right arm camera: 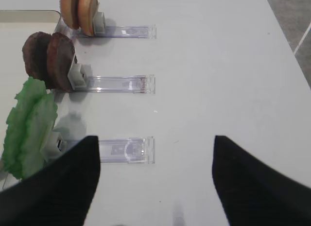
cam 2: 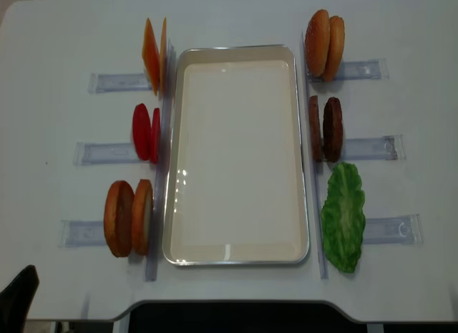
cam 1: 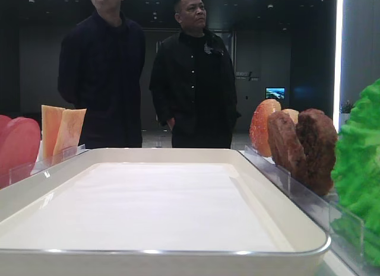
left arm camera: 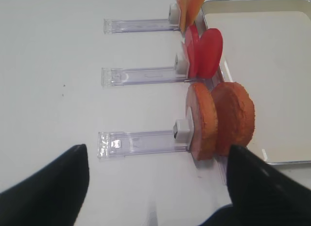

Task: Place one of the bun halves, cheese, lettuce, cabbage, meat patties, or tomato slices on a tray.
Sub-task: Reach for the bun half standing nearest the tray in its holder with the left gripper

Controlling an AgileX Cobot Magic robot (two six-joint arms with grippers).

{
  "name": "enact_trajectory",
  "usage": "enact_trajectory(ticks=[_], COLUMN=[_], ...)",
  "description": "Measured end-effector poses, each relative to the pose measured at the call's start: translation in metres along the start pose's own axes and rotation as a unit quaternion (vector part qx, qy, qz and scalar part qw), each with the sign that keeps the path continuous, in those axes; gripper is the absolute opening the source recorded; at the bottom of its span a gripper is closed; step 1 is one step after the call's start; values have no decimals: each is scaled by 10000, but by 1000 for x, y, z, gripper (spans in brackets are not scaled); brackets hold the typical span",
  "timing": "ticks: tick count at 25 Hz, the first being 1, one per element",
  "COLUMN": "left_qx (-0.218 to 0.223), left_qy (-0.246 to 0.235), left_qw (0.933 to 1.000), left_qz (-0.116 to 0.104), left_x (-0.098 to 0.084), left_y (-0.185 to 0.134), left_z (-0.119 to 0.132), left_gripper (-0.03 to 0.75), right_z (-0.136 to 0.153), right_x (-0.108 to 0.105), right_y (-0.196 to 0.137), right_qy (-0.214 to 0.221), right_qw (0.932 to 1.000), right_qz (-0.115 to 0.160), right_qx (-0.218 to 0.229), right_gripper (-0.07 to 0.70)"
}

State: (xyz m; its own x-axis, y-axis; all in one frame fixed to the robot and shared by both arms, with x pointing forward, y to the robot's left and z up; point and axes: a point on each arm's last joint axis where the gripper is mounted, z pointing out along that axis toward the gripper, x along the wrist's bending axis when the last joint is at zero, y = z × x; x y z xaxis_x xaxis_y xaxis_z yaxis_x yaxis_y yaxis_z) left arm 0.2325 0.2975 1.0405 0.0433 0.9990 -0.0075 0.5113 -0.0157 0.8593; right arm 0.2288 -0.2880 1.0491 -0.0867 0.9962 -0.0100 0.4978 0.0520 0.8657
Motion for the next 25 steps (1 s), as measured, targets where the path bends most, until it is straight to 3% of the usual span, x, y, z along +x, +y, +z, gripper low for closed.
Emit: enact_trajectory(ticks=[20,25], left_qx=[7,404], left_qy=[-67,-187], left_qw=[10000,9990], left_qz=[-40,-101], left_x=[-1,-3], left_y=[0,8], left_z=[0,0], left_gripper=[692,692], right_z=[0,0], right_x=[0,0], right_y=[0,0], right_qy=[0,0], right_qw=[10000,10000], right_qz=[0,0], right_qx=[0,0], right_gripper=[469,469])
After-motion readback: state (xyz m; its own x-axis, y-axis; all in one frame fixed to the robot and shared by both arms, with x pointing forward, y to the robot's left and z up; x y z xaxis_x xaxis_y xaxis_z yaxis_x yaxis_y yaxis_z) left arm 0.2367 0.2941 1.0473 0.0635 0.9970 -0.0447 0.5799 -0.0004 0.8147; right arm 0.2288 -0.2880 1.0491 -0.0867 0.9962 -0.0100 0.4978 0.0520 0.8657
